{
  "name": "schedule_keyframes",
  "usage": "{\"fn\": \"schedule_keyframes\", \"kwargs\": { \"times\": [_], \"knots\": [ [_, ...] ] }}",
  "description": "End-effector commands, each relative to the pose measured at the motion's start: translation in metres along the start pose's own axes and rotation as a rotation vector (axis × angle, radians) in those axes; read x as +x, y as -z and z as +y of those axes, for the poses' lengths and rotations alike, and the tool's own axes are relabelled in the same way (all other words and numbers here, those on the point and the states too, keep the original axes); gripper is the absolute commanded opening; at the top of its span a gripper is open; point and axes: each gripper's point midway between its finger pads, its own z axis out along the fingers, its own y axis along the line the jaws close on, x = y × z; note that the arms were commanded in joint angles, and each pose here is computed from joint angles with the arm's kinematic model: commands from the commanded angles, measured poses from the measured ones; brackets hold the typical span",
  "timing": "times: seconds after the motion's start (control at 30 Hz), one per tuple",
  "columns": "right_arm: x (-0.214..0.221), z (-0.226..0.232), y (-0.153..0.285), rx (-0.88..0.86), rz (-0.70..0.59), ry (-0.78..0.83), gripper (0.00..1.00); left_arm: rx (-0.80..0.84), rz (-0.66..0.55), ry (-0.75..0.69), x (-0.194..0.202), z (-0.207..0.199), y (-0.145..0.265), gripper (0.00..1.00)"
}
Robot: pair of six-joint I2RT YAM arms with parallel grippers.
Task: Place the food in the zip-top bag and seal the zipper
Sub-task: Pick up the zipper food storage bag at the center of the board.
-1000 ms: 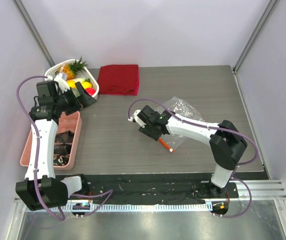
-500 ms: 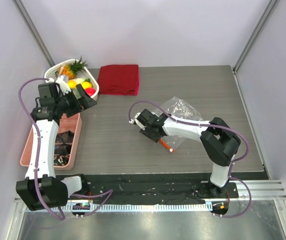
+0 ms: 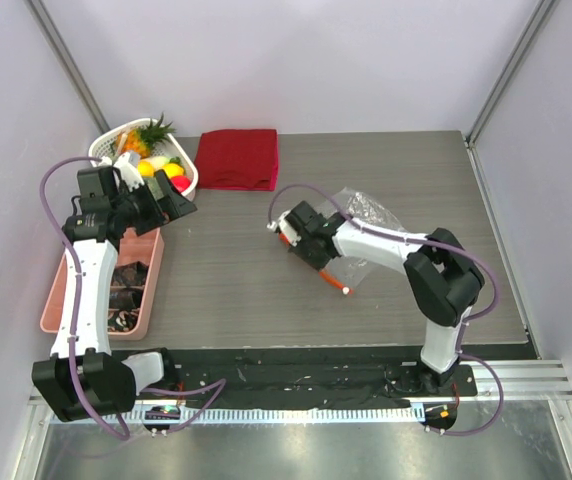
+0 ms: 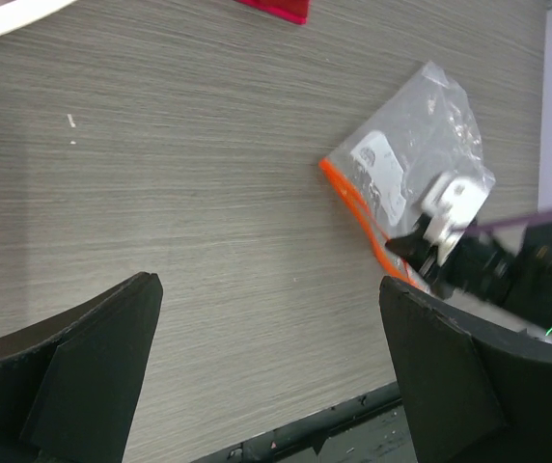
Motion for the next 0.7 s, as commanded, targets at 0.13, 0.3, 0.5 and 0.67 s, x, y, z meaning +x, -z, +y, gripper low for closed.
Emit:
{"fn": "schedule_keyframes", "kwargs": {
  "times": [0.13, 0.3, 0.5, 0.67],
  "knots": [
    [-0.102, -0.100, 0.114, -0.202, -0.410, -0.373, 0.01, 0.152, -0.012, 0.002, -0.031, -0.018, -0.001, 1.00],
    [-0.126, -0.108, 0.162, -0.253, -0.526, -0.461, 0.01, 0.201, 0.034, 0.104, -0.053, -0.028, -0.009, 1.00],
    [-0.143, -0.105, 0.185, -0.316, -0.619, -0.667, 0.01, 0.116, -0.036, -0.197, -0.042, -0.078, -0.009, 1.00],
    [-0.160, -0.092, 0.194, -0.429, -0.677, -0.787, 0.01, 0.262, 0.004, -0.183, -0.006, -0.130, -0.026, 1.00]
  ]
}}
